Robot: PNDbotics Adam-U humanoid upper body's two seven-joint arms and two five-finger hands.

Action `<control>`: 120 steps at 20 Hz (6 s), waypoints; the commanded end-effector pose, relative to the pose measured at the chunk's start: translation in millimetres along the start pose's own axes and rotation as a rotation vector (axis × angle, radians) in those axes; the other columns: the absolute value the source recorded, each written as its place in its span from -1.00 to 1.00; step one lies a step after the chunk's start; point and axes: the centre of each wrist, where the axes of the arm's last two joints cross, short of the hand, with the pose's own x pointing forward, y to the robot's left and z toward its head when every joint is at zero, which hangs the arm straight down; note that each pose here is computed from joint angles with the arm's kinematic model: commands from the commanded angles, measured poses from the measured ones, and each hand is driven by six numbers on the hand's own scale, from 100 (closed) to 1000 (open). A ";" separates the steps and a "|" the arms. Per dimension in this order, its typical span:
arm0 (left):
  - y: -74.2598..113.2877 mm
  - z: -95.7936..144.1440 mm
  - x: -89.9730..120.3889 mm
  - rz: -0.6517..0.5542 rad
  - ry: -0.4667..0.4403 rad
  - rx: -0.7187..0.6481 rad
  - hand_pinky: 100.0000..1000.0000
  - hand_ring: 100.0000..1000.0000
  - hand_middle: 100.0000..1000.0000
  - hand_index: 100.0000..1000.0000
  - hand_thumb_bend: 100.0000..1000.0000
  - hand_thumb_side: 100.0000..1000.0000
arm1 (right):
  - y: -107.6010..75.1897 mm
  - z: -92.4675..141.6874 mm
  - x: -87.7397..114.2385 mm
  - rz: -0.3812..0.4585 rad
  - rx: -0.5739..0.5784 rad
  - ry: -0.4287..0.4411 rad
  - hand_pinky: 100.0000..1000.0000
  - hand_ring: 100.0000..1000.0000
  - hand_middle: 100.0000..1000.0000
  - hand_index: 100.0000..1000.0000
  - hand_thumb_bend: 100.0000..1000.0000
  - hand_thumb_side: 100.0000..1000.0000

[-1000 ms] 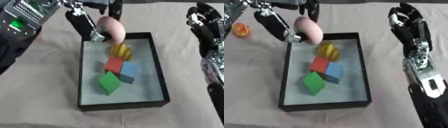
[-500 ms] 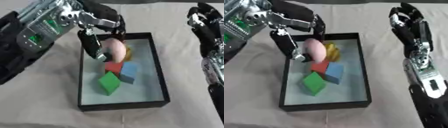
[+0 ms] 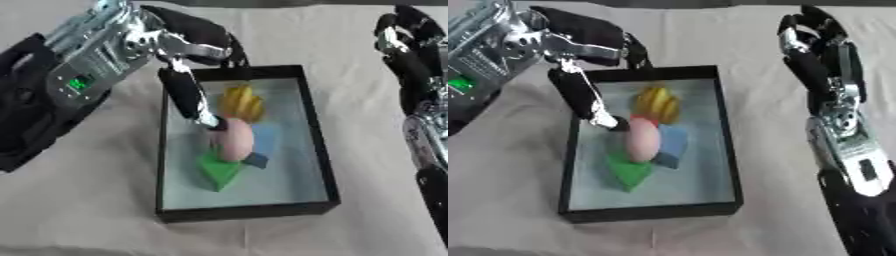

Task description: Pick up objects on the table and place them in the box.

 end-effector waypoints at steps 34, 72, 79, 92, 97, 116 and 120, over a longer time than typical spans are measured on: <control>-64.6 99.4 -230.1 0.477 0.856 0.162 0.53 0.65 0.56 0.69 0.25 -0.30 | -3.2 -4.2 13.3 0.003 -0.008 -0.041 0.56 0.49 0.47 0.62 -0.74 -0.56; -120.8 76.5 -244.9 0.482 1.031 0.146 0.44 0.58 0.44 0.34 -0.57 -0.75 | 3.7 -5.3 15.7 -0.013 0.015 -0.048 0.56 0.49 0.47 0.62 -0.73 -0.56; -100.9 78.9 -237.7 0.420 0.987 0.163 0.41 0.53 0.38 0.17 -0.76 -0.93 | 2.2 -4.9 14.6 -0.008 0.013 -0.045 0.56 0.49 0.47 0.62 -0.73 -0.56; -9.4 106.6 -127.6 0.064 0.650 0.387 0.35 0.46 0.32 0.07 -0.70 -1.00 | -2.2 -4.2 12.8 0.014 0.010 -0.044 0.56 0.49 0.47 0.62 -0.73 -0.56; 4.1 118.0 -30.9 0.006 0.276 0.387 0.33 0.43 0.30 0.06 -0.80 -1.00 | -2.5 -4.1 12.9 0.019 0.012 -0.044 0.56 0.49 0.47 0.62 -0.73 -0.57; -29.3 53.0 29.2 0.016 -0.028 0.166 0.28 0.37 0.25 0.08 -0.92 -0.87 | 0.2 -3.2 12.3 0.012 0.023 -0.045 0.56 0.49 0.48 0.62 -0.72 -0.57; -31.8 45.4 37.4 0.023 -0.034 0.149 0.28 0.37 0.25 0.09 -0.88 -0.82 | 1.2 -3.2 12.5 0.009 0.026 -0.046 0.56 0.49 0.48 0.62 -0.72 -0.57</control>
